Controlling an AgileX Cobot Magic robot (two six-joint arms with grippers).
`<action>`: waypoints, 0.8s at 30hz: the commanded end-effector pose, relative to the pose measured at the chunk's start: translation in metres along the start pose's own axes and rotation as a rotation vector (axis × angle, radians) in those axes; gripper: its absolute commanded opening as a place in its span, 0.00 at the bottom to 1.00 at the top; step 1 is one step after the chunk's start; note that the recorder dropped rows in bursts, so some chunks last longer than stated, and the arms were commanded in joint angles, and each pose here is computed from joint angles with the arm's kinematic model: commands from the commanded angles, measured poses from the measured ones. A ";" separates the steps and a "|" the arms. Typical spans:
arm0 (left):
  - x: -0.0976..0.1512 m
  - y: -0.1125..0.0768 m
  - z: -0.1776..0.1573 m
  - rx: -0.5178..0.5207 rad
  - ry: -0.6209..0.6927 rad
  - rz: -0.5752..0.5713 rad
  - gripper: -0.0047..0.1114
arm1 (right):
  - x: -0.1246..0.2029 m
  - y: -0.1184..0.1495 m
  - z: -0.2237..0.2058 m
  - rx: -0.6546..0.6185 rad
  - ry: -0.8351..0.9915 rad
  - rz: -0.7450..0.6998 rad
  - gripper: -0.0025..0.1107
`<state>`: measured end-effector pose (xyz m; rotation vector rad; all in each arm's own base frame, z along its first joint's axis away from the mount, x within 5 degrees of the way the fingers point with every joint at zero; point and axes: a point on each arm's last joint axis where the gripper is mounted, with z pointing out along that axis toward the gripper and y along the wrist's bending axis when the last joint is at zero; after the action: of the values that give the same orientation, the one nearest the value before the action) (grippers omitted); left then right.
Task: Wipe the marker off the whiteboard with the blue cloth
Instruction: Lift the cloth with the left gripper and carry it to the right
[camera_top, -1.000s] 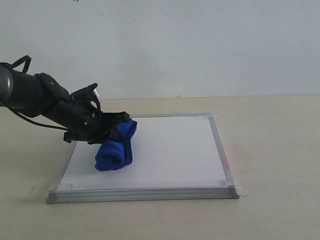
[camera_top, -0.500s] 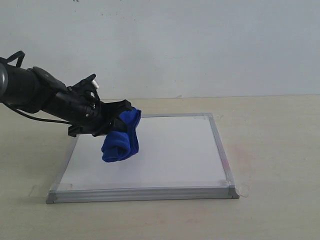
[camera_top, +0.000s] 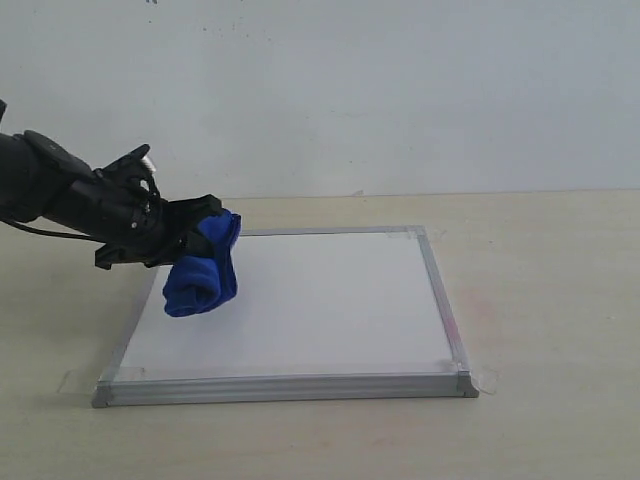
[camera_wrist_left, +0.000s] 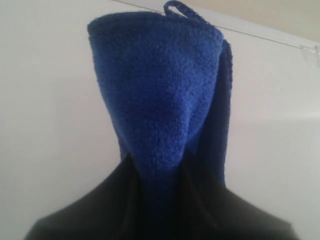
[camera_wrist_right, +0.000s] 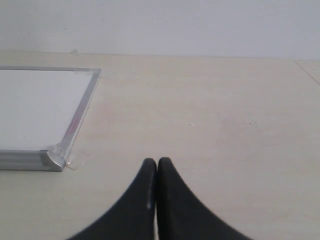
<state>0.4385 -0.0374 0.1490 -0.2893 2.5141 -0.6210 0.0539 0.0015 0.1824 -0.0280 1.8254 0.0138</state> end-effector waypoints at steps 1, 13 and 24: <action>-0.004 0.007 -0.006 -0.011 -0.008 0.003 0.07 | -0.001 0.000 0.000 0.005 -0.008 0.001 0.02; 0.007 -0.035 0.003 0.177 0.012 -0.096 0.07 | -0.001 0.000 0.000 0.005 -0.008 0.001 0.02; 0.027 -0.105 0.021 0.378 0.034 -0.105 0.07 | -0.001 0.000 0.000 0.005 -0.008 0.001 0.02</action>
<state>0.4357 -0.1276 0.1709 -0.2892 2.3726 -1.0566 0.0539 0.0015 0.1824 -0.0280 1.8254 0.0138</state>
